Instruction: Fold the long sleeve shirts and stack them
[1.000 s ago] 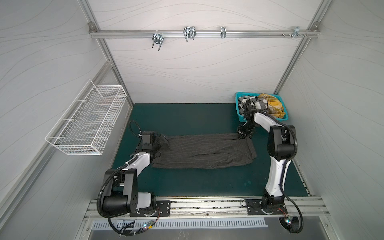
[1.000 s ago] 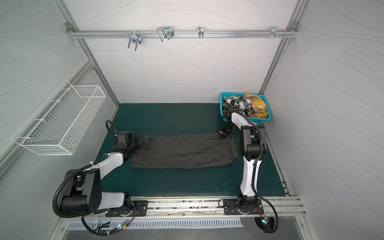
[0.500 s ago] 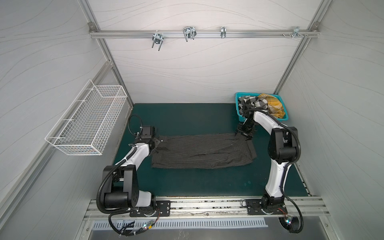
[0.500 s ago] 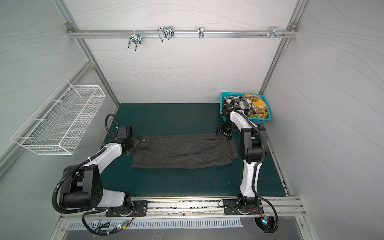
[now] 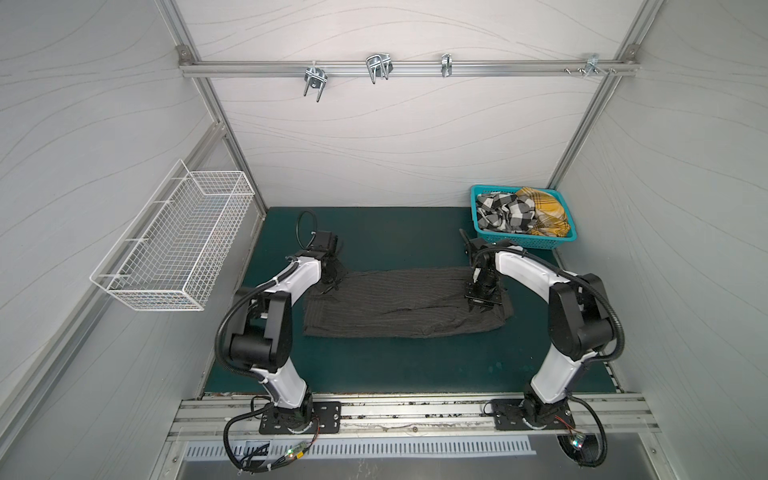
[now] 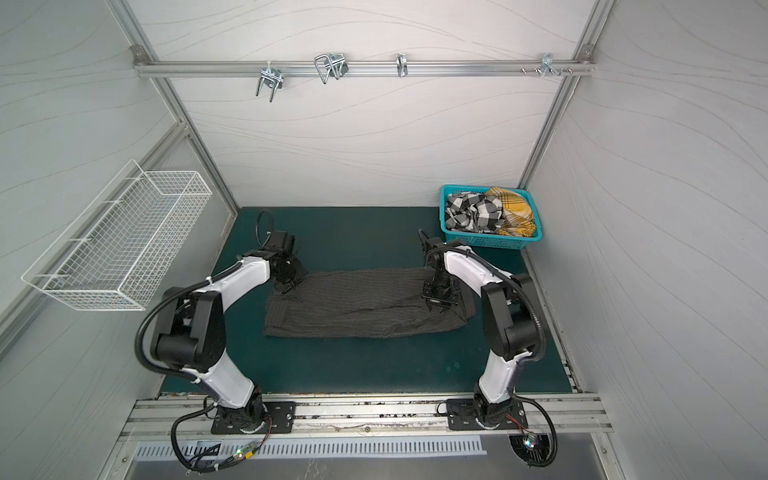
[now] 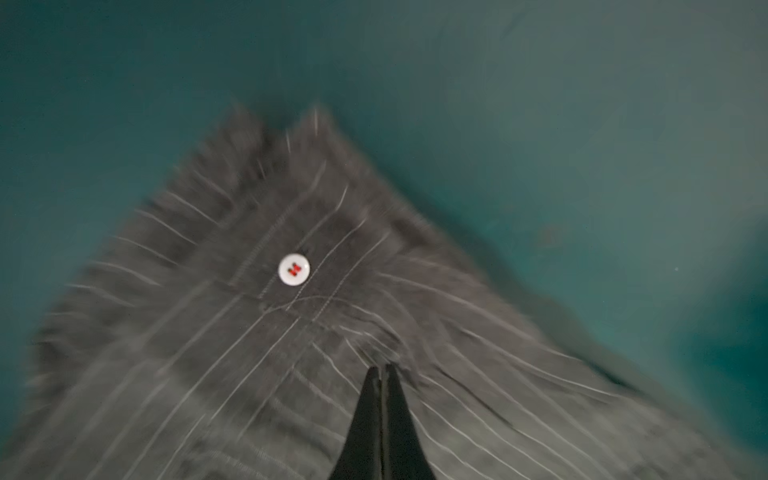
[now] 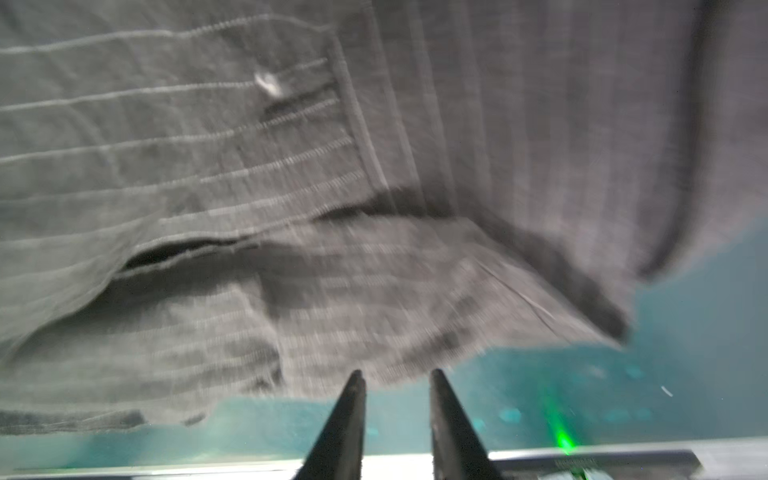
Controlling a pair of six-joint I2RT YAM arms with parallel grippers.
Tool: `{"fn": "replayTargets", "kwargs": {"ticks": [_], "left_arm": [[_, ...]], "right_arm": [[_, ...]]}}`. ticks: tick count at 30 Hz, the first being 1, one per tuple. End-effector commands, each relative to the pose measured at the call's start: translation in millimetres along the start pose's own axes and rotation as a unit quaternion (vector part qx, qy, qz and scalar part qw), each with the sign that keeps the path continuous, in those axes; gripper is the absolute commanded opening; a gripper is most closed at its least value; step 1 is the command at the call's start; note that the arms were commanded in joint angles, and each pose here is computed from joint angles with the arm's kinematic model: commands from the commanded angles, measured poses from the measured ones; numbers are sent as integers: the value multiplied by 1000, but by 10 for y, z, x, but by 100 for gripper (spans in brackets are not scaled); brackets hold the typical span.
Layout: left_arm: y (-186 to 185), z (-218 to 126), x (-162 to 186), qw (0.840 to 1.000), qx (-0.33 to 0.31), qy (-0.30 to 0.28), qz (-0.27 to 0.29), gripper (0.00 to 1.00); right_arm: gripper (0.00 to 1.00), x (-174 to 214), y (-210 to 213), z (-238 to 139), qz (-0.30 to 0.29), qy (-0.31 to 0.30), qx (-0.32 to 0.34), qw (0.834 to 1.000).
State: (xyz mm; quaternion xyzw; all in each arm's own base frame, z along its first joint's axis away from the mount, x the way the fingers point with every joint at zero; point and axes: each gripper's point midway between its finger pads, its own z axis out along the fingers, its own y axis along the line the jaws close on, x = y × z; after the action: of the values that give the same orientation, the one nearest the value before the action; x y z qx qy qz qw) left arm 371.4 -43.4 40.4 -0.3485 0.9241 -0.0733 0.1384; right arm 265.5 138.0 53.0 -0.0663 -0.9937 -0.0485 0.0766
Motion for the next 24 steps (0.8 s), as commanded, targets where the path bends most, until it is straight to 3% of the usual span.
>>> {"fn": "replayTargets", "kwargs": {"ticks": [1, 6, 10, 12, 14, 16, 19, 22, 24], "left_arm": [[72, 92, 141, 999, -7, 46, -18, 0], [542, 216, 287, 994, -74, 70, -47, 0], [837, 142, 414, 990, -107, 83, -45, 0], [882, 88, 551, 989, -101, 97, -46, 0], [797, 18, 806, 989, -67, 122, -46, 0], [514, -91, 1092, 989, -6, 145, -22, 0], [-165, -439, 1479, 975, 119, 177, 57, 20], [-467, -859, 1362, 973, 154, 131, 110, 36], [-493, -984, 1140, 978, 145, 86, 120, 38]], "right_arm": [[21, -54, 175, 209, -3, 26, -31, 999], [16, -410, 178, 470, 7, 26, 4, 1000], [17, -1106, 405, 215, 10, -35, 2, 999], [24, -1471, 720, -108, -15, -80, -31, 996], [41, -1698, 1128, -477, -71, -120, -69, 988], [55, -1704, 1290, -808, -97, -136, -83, 982], [60, -1429, 1219, -1064, -103, -145, -66, 982], [54, -981, 1121, -1073, -99, -149, -84, 980], [43, -701, 1082, -926, -95, -128, -101, 982]]}}
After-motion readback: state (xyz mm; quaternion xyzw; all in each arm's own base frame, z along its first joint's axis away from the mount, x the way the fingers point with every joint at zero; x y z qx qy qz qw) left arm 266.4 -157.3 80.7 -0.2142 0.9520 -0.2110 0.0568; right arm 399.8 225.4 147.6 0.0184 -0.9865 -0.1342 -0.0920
